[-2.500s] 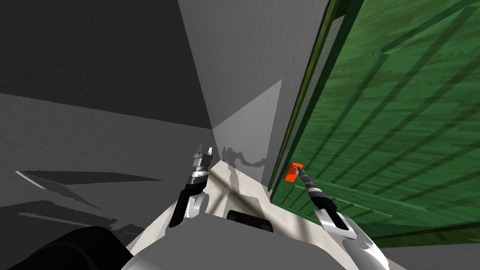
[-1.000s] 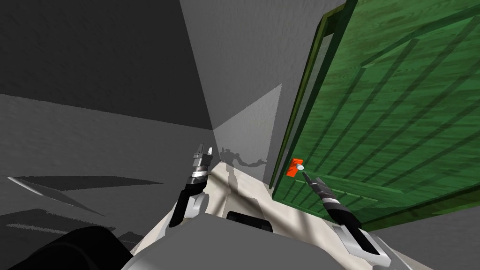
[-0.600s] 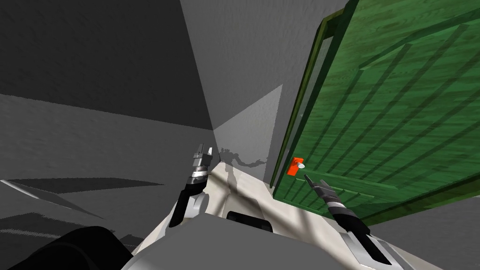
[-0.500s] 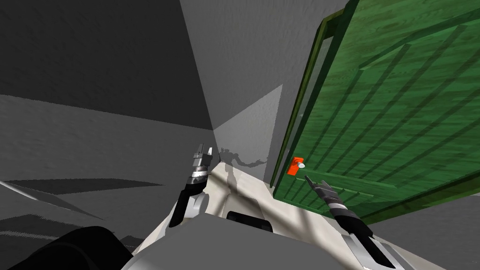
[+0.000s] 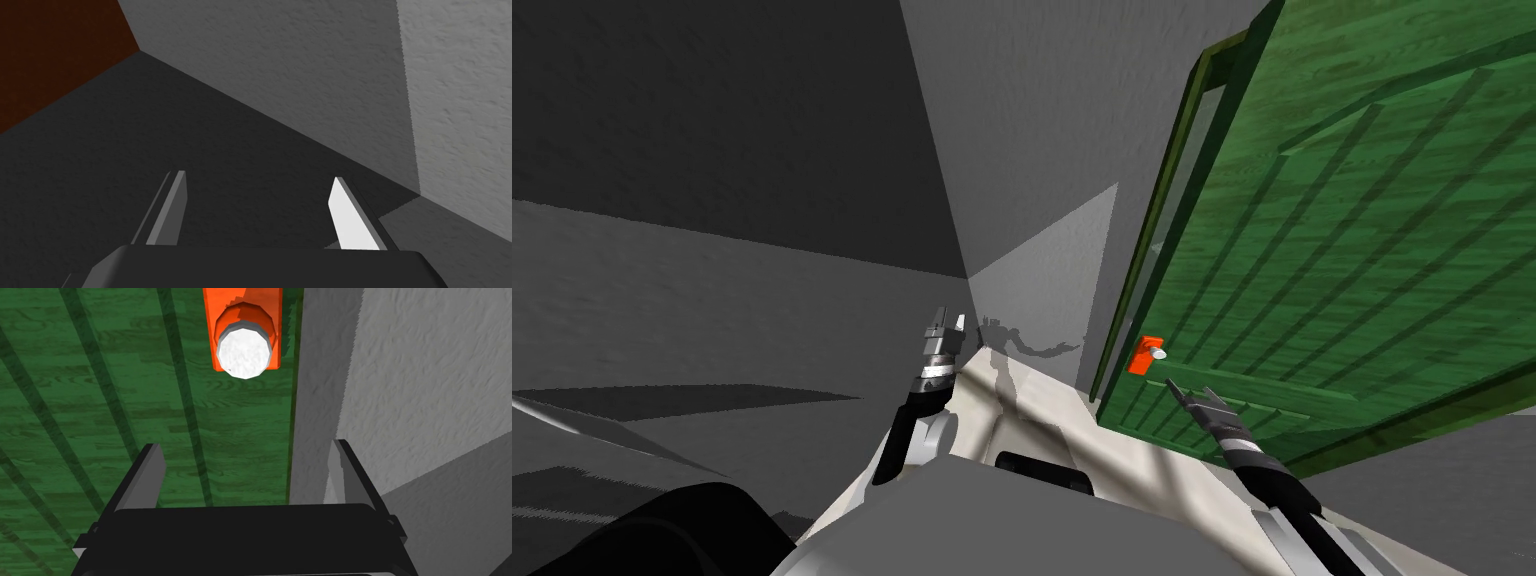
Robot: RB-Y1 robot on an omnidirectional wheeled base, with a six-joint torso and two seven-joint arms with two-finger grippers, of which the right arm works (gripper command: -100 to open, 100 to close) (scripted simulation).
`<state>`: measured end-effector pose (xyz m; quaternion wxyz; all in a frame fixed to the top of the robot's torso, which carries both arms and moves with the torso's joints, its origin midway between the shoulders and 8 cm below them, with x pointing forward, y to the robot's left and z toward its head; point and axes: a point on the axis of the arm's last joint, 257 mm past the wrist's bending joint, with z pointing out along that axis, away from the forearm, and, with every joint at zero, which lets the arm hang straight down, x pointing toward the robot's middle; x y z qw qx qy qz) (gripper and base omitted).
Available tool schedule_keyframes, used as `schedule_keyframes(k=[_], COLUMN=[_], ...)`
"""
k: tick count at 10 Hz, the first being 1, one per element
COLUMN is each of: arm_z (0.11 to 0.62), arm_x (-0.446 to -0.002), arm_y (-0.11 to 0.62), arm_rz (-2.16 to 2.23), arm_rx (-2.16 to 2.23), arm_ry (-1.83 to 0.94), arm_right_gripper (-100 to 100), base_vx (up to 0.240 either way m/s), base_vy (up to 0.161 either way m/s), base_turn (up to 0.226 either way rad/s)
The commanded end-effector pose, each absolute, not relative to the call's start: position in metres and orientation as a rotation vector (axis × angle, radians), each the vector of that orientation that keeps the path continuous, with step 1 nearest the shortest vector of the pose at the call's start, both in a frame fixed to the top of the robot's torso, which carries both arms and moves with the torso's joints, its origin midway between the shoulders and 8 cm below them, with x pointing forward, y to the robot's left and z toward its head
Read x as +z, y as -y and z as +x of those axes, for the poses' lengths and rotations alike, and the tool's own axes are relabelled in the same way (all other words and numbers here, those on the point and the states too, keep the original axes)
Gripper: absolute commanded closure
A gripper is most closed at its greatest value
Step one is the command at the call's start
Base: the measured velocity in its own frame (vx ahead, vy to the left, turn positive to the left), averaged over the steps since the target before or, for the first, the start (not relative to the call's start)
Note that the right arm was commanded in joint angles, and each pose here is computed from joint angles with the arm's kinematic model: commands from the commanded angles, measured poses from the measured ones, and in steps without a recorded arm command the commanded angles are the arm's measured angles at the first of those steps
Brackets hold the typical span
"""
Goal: Pull the door open
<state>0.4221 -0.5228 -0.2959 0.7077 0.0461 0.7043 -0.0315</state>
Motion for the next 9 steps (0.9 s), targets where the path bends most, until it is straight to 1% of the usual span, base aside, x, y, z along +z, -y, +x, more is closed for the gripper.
schedule_keyframes(k=[1,6,7,8,9], arm_z=[0.4236,0.4291,0.4285,0.4285,0.4285], arm_x=[-0.2958,-0.2961,-0.2962,-0.2962,-0.2962], arm_y=[0.5238,0.527,0.5268,0.5268,0.5268], arm_rz=[0.105,0.12,0.118,0.118,0.118], arm_rx=[-0.075,-0.093,-0.09,-0.09,-0.09], arm_ry=[-1.564,-1.562,-1.562,-1.562,-1.562], arm_right_gripper=[-100,-100,-100,100,100], base_vx=[0.208,0.194,0.088,-0.012,-0.032], base_vy=[-0.043,-0.039,-0.02,0.003,0.007], base_turn=[0.026,0.043,0.013,-0.005,0.004])
